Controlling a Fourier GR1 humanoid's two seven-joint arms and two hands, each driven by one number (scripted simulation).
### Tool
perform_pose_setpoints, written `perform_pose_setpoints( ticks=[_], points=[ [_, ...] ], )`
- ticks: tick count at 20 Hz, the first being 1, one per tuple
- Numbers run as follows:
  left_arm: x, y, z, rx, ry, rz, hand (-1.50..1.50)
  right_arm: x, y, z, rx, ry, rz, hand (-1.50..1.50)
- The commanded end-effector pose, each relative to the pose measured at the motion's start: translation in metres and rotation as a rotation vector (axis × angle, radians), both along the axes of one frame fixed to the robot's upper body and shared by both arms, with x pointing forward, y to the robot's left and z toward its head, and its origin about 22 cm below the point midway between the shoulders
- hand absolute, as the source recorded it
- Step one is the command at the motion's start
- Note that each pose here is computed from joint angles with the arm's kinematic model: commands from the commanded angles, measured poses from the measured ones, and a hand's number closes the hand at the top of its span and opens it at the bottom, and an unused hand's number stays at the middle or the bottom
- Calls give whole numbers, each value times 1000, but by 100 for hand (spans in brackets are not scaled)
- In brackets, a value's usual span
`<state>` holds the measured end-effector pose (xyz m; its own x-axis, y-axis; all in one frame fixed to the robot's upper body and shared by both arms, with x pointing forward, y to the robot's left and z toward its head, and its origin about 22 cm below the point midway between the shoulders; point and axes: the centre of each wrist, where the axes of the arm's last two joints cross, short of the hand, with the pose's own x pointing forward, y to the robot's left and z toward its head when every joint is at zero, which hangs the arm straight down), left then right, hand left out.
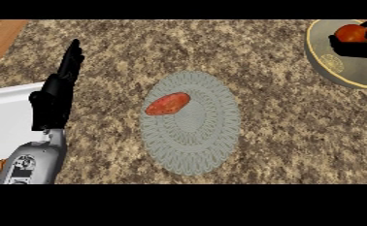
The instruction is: Pick the tomato from the placemat and place it in the bowl
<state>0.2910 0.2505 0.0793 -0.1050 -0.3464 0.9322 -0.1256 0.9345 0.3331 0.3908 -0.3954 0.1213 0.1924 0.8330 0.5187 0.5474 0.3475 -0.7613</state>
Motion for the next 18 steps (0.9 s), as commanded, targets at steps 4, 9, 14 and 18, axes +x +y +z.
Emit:
perform_pose_setpoints(
  ticks=[4,9,14,18],
  points=[
    [11,1,12,-9,-8,-13,0,-1,-37,-17,141,50,-74,150],
    [13,-2,11,1,-16,-32,0,-3,-36,-38,262,90,31,-150],
    [12,-2,4,-5,2,-36,0,-4,-38,-42,340,-1,146,-150],
    [3,-10,1,-6,-13,-24,0,-8,-61,-17,402,-101,141,-150]
  ],
)
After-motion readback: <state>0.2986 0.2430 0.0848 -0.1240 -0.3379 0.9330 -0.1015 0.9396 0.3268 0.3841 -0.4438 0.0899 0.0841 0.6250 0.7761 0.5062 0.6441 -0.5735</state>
